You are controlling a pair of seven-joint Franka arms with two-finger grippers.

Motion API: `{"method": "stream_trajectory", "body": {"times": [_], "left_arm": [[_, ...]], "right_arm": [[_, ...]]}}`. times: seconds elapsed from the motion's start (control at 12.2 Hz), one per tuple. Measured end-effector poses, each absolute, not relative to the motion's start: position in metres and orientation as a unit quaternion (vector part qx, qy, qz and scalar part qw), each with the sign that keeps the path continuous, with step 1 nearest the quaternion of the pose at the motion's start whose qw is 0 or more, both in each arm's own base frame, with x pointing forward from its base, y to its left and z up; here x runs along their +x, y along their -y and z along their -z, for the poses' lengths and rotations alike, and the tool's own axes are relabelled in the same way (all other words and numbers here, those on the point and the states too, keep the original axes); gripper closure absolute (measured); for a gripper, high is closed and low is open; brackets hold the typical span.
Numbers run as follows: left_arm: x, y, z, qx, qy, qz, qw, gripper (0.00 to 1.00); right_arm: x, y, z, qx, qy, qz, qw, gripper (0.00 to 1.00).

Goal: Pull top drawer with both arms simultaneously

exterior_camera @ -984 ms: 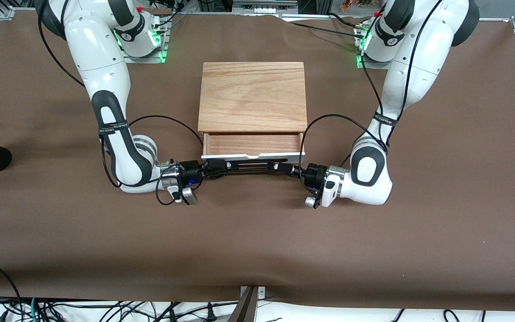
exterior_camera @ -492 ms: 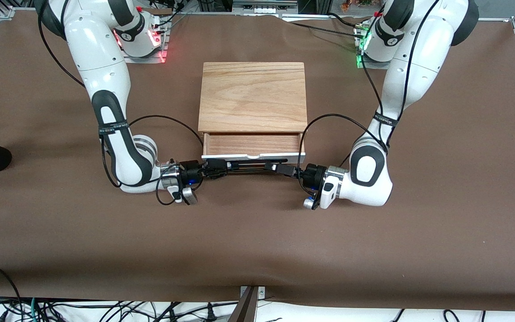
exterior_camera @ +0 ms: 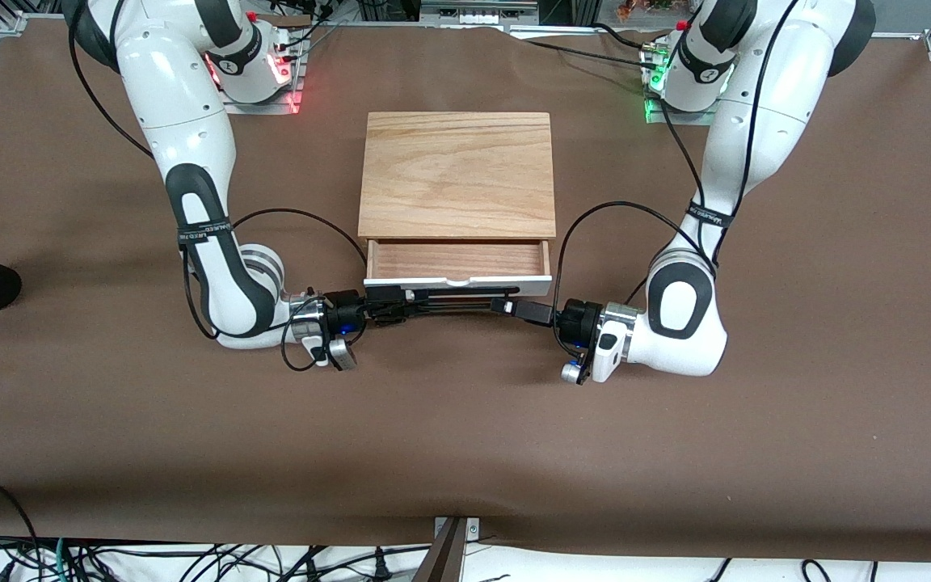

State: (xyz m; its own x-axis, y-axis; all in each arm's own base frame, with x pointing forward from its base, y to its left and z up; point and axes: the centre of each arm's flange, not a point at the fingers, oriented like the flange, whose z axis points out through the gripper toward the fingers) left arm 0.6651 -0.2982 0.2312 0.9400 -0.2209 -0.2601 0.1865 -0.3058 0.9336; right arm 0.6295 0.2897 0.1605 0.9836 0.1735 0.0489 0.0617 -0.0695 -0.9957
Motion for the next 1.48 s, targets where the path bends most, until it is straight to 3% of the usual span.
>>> {"method": "stream_trajectory", "body": {"times": [0.08, 0.16, 0.25, 0.41, 0.66, 1.07, 1.48], "left_arm": [[0.666, 0.296, -0.238, 0.797, 0.021, 0.175, 0.578, 0.00], [0.667, 0.293, -0.246, 0.804, 0.030, 0.173, 0.569, 0.00], [0.667, 0.291, -0.251, 0.812, 0.039, 0.172, 0.557, 0.00], [0.671, 0.286, -0.263, 0.831, 0.064, 0.163, 0.528, 0.00], [0.684, 0.276, -0.298, 0.874, 0.093, 0.147, 0.454, 0.00], [0.683, 0.257, -0.364, 0.950, 0.146, 0.108, 0.255, 0.00], [0.681, 0.224, -0.437, 0.977, 0.194, 0.039, 0.079, 0.00]], "right_arm": [[0.636, -0.287, -0.160, -0.736, 0.068, -0.027, 0.673, 0.09], [0.669, -0.261, -0.166, -0.755, 0.030, 0.023, 0.654, 0.00], [0.695, -0.228, -0.174, -0.758, 0.012, 0.046, 0.650, 0.00], [0.715, -0.190, -0.176, -0.755, -0.002, 0.065, 0.652, 0.00], [0.712, -0.203, -0.169, -0.755, 0.001, 0.057, 0.654, 0.00], [0.711, -0.206, -0.169, -0.757, 0.003, 0.058, 0.651, 0.00], [0.717, -0.186, -0.165, -0.803, 0.028, 0.062, 0.592, 0.00]]}}
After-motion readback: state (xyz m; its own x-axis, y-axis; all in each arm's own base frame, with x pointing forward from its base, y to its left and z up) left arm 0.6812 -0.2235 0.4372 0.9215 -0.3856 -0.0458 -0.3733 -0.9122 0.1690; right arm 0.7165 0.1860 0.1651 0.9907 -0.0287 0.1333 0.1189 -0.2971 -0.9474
